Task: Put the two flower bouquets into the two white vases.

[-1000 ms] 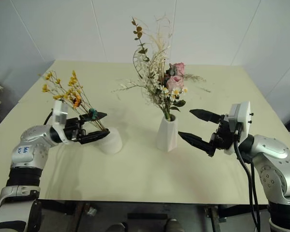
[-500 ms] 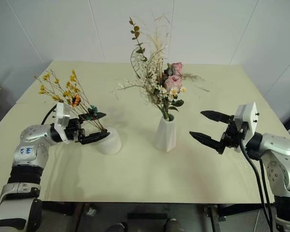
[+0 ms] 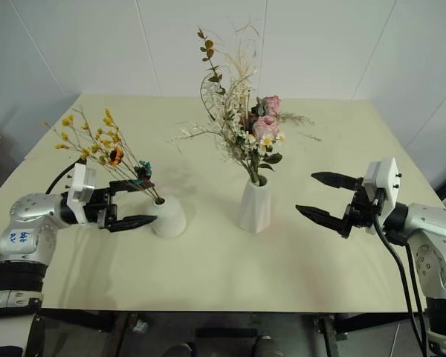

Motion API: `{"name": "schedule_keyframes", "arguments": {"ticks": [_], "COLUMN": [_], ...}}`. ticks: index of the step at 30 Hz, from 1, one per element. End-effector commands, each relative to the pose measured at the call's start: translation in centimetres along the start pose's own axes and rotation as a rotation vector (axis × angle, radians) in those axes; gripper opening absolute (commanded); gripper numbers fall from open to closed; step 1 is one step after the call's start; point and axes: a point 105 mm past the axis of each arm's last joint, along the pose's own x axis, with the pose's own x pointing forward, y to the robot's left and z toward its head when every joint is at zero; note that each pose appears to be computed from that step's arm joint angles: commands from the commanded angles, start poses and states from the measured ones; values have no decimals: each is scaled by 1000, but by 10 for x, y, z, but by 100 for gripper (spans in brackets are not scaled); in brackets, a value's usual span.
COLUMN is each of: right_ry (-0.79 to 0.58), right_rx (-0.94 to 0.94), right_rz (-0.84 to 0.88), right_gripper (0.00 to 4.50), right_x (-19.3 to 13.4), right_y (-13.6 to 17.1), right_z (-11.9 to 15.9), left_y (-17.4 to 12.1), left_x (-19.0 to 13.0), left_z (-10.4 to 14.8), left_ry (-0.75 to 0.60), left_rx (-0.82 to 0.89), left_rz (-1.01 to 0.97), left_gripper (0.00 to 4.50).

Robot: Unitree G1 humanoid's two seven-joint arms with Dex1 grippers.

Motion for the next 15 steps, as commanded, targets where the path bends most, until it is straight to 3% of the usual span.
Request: {"name": "schedule_keyframes", "arguments": {"ticks": [1,9,15], "right_ry": [-18,6,53], "right_rx": [-67,-90,-127], "right_rz": [-12,-11,12], "right_gripper": [450,450,450], "right_x": [-7,-12,-24], "right_y": [-6,-7,-5], "right_z": [14,14,22], "left_y": [1,-11,-23], "left_x": [-11,-27,-24], "left_z": [1,12,46], "left_ry": [51,59,-47], "left_rx": [34,31,54], "left_rz": [13,-30,-73], "left_gripper": [449,449,449]}}
